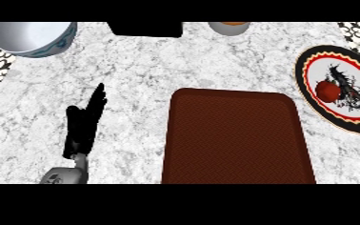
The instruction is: Pick the bell pepper from the tray and place it in the plate
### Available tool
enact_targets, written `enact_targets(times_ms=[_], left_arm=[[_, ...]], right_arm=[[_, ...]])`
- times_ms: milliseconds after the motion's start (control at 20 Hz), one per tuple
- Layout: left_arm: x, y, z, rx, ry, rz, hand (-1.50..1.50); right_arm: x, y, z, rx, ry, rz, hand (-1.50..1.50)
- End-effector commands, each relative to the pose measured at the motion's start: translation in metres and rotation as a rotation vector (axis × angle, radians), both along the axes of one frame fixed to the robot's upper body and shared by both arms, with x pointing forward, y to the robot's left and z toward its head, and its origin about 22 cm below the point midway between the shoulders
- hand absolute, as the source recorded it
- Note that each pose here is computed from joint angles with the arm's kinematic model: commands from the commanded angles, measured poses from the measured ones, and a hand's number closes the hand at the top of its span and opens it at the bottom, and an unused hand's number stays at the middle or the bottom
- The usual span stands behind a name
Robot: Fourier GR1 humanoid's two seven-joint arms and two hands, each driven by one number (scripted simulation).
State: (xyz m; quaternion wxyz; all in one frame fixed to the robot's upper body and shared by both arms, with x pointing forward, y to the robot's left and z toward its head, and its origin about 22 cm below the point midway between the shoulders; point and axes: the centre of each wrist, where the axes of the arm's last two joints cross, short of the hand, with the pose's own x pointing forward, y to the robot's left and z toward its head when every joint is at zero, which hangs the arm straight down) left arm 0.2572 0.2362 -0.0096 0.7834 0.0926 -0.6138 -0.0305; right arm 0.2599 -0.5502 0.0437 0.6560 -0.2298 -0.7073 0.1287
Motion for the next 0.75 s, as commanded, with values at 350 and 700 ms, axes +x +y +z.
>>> enact_targets(times_ms=[350,700], left_arm=[[0.004,0.002,0.003,0.007,0.004,-0.012,0.00],[0.006,-0.003,0.005,0.002,0.001,-0.004,0.00]], right_arm=[[-0.014,-0.016,0.011,0.031,-0.051,-0.081,-1.50],[-0.021,-0.022,0.015,-0.008,-0.025,-0.107,-1.50]])
